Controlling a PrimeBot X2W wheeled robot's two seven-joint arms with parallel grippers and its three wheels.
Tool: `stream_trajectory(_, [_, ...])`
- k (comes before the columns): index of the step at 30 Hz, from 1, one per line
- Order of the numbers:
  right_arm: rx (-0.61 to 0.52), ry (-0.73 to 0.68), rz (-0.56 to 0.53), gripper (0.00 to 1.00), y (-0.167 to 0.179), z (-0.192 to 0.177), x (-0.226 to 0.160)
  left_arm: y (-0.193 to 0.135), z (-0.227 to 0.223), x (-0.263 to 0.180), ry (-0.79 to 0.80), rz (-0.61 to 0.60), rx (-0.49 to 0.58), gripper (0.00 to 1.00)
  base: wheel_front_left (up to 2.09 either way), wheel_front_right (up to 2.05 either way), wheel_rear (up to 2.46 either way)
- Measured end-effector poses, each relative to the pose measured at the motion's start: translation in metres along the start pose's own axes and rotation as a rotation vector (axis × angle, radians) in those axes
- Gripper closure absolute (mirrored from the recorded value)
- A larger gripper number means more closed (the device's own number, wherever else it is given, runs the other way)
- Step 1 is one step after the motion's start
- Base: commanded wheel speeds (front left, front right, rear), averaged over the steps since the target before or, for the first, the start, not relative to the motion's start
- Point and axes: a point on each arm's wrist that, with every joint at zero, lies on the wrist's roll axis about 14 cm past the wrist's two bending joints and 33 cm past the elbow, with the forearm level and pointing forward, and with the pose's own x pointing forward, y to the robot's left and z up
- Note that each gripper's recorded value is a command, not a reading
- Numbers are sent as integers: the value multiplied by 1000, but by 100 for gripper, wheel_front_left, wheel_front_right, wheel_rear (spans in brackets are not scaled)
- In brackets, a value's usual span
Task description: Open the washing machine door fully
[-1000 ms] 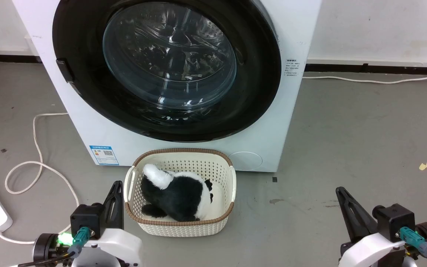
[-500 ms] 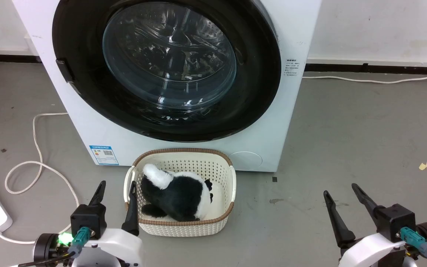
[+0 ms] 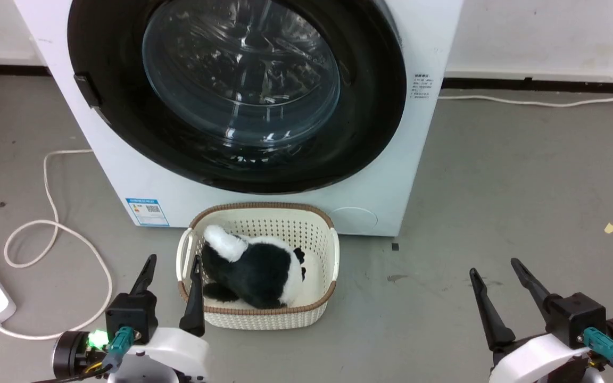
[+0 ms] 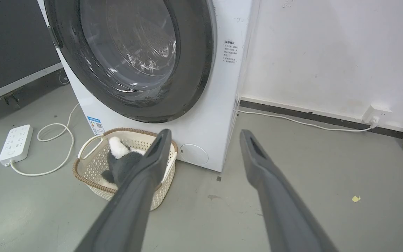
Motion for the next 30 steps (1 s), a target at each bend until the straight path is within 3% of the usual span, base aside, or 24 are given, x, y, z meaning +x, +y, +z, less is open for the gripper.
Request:
stream_trajectory(17, [-24, -82, 54, 0, -2, 22, 45, -1, -8, 16, -1, 6, 0, 0, 0, 0, 0])
stream_trajectory(30, [68, -151, 87, 0, -2, 45, 88, 2, -12, 29, -11, 20, 3, 0, 0, 0, 0])
